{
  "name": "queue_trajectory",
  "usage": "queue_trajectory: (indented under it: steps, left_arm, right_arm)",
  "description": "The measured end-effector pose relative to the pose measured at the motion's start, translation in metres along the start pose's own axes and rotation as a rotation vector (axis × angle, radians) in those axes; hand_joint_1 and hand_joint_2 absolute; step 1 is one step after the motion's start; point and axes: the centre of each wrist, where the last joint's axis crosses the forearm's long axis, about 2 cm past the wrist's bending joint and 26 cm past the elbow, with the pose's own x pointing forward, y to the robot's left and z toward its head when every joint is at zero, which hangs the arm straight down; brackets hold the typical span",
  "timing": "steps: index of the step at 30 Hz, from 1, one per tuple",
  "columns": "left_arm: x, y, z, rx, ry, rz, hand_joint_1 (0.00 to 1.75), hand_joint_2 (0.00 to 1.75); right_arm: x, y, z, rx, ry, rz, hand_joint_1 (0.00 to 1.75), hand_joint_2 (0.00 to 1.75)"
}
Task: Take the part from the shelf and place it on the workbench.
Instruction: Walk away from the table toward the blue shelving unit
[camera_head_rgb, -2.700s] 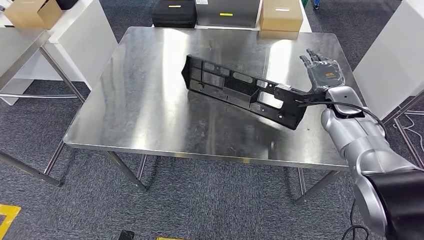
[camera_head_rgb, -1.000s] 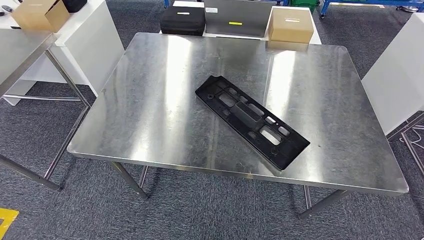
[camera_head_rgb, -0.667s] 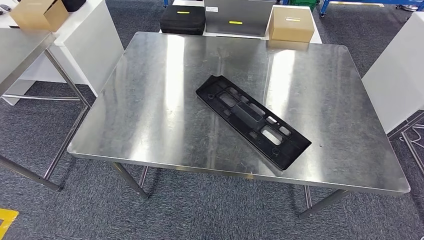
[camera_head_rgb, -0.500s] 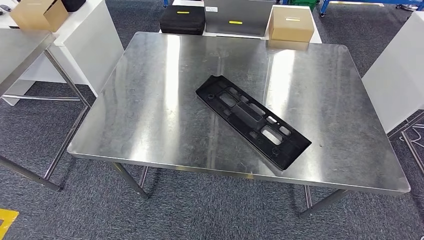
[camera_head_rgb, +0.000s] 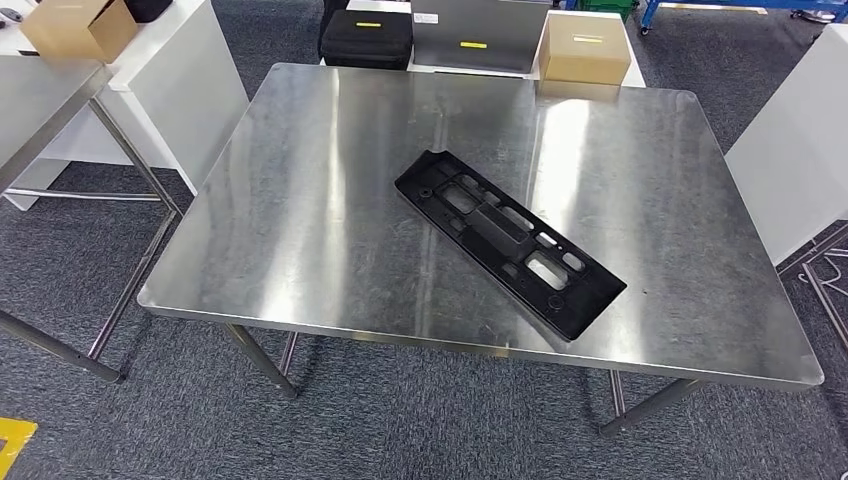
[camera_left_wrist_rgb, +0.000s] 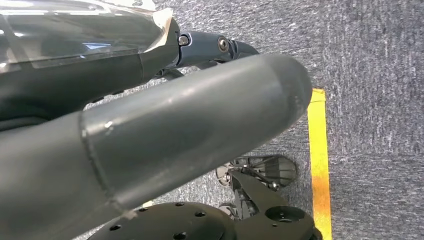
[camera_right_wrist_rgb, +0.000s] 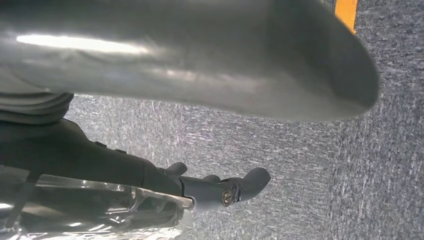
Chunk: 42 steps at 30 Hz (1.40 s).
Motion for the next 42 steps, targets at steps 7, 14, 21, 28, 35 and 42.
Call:
queue_trajectory:
  steps: [7,14,21,28,35,42]
  left_arm:
    - [0.004,0.001,-0.002,-0.008,0.0,-0.018,0.0,0.0]
    - [0.005,0.002,-0.002,-0.007,-0.012,-0.026,0.0,0.0]
    - [0.007,0.003,-0.003,-0.011,-0.021,-0.053,0.0,0.0]
    - [0.012,0.004,-0.005,-0.012,-0.04,-0.06,0.0,0.0]
    - [0.005,0.012,-0.003,-0.023,-0.048,-0.067,0.0,0.0]
    - [0.004,0.013,-0.003,-0.022,-0.053,-0.072,0.0,0.0]
  right_arm:
    - [0.001,0.0,-0.001,0.005,0.009,0.011,0.0,0.0]
    - [0.004,-0.001,-0.002,0.006,0.008,0.01,0.0,0.0]
    - [0.004,0.001,-0.001,0.008,0.023,0.006,0.0,0.0]
    - [0.006,0.002,-0.001,0.01,0.022,0.006,0.0,0.0]
    - [0.005,0.005,0.001,0.025,0.026,0.006,0.0,0.0]
    - [0.007,0.003,0.0,0.036,0.029,0.001,0.0,0.0]
